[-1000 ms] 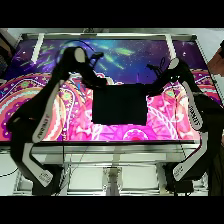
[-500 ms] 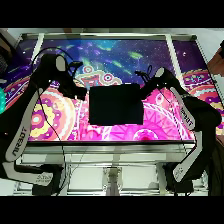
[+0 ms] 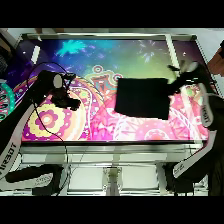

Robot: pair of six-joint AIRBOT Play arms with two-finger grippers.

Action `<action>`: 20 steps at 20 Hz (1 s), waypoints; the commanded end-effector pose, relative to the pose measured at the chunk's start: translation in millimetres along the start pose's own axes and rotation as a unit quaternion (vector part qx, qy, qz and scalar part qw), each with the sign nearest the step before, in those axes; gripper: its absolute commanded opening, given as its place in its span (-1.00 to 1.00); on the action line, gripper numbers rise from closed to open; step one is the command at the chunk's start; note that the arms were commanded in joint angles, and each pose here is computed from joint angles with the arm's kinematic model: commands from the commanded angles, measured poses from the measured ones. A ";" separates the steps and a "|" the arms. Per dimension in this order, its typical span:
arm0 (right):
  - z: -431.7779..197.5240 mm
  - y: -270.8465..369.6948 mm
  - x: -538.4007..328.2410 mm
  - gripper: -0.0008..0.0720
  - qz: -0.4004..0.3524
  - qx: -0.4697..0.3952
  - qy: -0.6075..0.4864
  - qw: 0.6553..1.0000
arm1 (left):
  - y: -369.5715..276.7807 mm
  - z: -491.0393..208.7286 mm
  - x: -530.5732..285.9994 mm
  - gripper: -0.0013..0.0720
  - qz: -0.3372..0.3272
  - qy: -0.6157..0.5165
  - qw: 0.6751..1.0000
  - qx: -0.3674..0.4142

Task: Fold the clothes and pants, and hang the long-sleeved shirts on hangers.

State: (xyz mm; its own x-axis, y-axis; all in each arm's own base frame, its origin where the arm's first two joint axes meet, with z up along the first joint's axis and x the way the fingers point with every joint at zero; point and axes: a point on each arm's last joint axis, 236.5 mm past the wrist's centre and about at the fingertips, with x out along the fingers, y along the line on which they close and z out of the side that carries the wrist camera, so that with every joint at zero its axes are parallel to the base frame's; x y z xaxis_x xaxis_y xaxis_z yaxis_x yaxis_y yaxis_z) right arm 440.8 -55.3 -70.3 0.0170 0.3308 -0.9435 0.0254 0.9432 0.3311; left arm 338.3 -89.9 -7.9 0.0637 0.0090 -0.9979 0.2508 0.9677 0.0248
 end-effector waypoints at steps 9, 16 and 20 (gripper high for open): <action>-161.0 -254.5 -120.0 -0.82 -0.062 0.360 -0.076 0.928 | 6.1 -7.1 8.7 0.40 0.013 0.006 1.000 -0.016; -159.7 -250.0 -150.8 -0.04 -0.067 0.367 -0.121 0.920 | 6.2 -7.2 8.7 0.40 0.013 0.006 1.000 -0.016; -117.4 -197.8 -180.5 -0.04 -0.084 0.302 -0.157 0.937 | 6.1 -8.8 8.8 0.40 0.013 0.009 1.000 -0.016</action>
State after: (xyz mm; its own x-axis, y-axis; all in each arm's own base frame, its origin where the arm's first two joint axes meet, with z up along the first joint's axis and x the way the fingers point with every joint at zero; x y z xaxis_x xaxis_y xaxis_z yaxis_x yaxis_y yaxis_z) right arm 292.6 -319.2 6.7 0.2056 0.0921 -0.9743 0.6638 0.7184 0.2080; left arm 333.3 -82.4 -16.9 0.0575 0.0367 -0.9977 0.2192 0.9745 0.0485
